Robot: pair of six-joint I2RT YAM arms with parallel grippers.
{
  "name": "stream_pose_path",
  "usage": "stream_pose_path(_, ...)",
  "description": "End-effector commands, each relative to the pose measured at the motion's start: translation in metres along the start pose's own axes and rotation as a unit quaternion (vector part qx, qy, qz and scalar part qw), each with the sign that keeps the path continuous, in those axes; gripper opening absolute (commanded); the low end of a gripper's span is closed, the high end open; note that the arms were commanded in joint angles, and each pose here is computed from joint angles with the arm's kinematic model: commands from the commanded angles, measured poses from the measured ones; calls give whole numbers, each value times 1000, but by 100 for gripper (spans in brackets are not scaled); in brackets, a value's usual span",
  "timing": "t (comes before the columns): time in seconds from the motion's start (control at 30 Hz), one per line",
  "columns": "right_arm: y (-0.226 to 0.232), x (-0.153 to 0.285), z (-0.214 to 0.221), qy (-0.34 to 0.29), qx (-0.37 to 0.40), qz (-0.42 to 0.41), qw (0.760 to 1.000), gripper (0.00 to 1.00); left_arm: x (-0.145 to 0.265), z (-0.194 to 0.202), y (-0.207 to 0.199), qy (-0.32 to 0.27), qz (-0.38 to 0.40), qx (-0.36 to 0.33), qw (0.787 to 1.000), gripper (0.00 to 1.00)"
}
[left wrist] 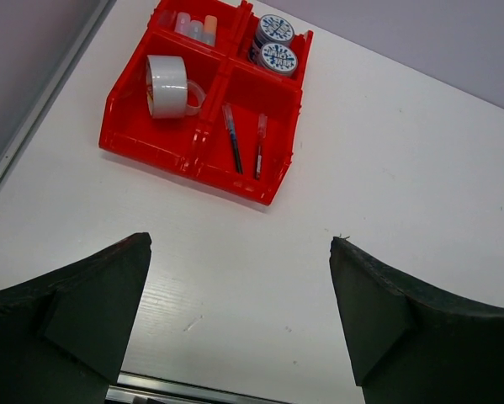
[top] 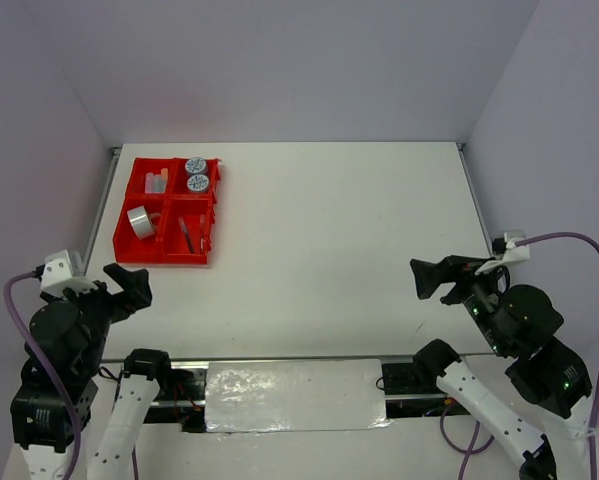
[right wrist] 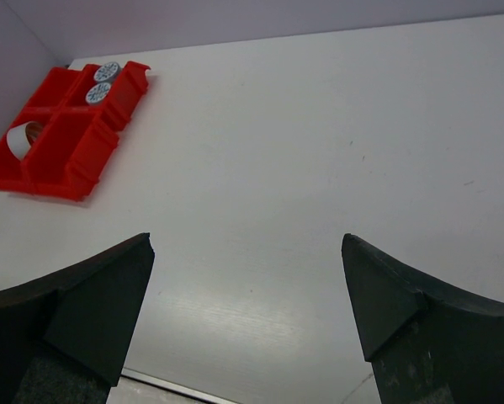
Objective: Sort the stationery into containers
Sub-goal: Reset both arms
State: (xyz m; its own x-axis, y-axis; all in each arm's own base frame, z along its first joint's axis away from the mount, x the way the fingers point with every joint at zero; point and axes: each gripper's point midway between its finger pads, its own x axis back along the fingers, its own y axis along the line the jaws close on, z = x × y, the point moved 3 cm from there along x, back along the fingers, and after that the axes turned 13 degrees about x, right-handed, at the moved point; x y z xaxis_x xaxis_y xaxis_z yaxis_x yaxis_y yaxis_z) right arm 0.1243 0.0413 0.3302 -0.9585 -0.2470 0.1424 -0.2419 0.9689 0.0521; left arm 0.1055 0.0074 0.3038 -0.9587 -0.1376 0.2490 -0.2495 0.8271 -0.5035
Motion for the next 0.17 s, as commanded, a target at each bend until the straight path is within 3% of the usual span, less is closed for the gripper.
stream_pose_path(0.0,2,6,-2,-9,-16,-10,1000,100,7,-12,-6,-11,10,-3,1000,99)
stream_pose_path(0.13,3,9,-2,-9,-18,-16,1000,100,2,-14,-8,-9,4,-3,1000,99)
